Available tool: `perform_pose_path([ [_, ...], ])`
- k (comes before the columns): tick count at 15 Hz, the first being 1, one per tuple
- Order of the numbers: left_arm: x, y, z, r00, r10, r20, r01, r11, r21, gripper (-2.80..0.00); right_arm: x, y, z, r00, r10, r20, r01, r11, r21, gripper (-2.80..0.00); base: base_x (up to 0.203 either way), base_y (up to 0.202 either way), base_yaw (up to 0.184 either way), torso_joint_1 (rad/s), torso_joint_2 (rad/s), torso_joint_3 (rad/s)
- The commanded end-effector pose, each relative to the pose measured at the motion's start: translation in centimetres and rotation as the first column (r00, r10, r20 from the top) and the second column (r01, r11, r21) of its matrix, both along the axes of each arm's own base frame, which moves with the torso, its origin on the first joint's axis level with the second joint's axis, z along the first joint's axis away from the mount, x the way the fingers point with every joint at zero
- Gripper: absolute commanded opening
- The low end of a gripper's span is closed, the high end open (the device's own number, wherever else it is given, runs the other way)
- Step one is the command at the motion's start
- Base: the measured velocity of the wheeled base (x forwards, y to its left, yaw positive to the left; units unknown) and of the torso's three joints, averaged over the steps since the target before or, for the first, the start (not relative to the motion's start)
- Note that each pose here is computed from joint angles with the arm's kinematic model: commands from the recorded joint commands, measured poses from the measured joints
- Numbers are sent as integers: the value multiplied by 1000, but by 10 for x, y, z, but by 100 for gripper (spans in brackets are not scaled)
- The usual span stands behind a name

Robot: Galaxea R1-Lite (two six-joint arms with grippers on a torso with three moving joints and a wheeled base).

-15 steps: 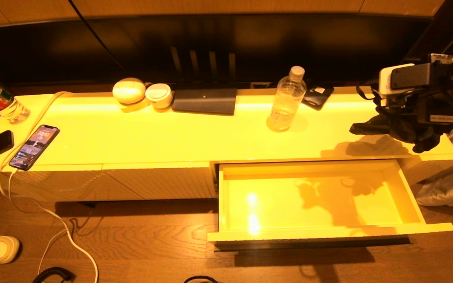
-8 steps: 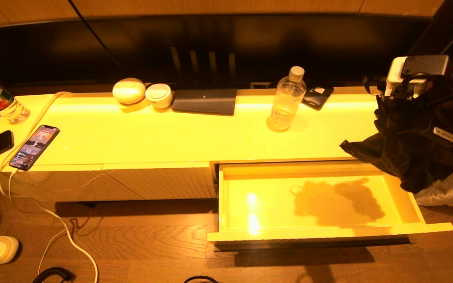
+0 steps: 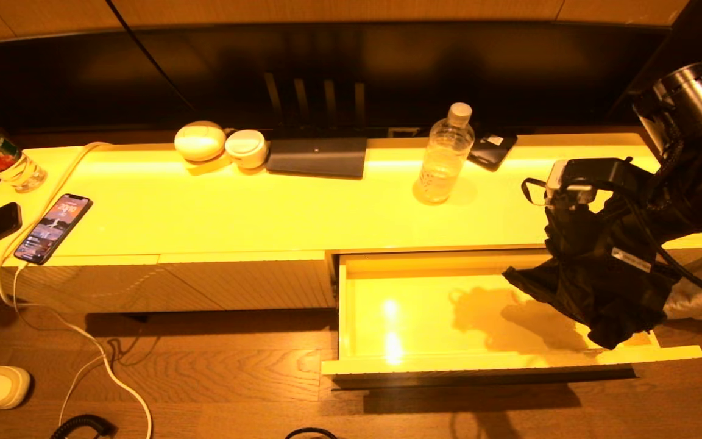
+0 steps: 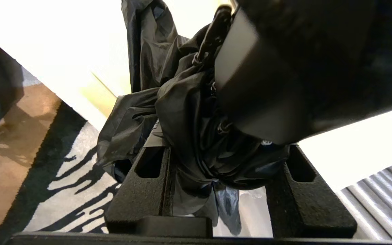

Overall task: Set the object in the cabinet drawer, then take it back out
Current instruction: Put the umbrella in the drawer

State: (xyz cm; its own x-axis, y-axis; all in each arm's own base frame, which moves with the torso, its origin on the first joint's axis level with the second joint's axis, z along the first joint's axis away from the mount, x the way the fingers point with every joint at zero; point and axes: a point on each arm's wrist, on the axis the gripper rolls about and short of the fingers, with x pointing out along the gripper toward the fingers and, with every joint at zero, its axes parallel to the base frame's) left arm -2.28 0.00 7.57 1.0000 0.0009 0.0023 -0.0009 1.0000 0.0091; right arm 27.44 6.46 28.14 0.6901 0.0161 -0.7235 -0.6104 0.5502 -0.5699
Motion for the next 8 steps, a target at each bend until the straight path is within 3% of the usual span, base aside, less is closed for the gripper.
perform_pose_path([
  [1, 0, 0, 0, 1000, 1, 1, -1, 1000, 0, -280, 16, 0, -20, 998, 1, -57, -2, 1000, -18, -280, 0, 0, 0, 0, 0, 0],
  [3, 0, 0, 0, 1000, 1, 1, -1, 1000, 0, -280, 33, -4, -39, 996, 1, -90, -5, 999, -41, -280, 0, 0, 0, 0, 0, 0],
  [8, 0, 0, 0, 1000, 1, 1, -1, 1000, 0, -280, 45, -32, -49, 993, 65, -96, -80, 983, -165, -280, 0, 0, 0, 0, 0, 0],
])
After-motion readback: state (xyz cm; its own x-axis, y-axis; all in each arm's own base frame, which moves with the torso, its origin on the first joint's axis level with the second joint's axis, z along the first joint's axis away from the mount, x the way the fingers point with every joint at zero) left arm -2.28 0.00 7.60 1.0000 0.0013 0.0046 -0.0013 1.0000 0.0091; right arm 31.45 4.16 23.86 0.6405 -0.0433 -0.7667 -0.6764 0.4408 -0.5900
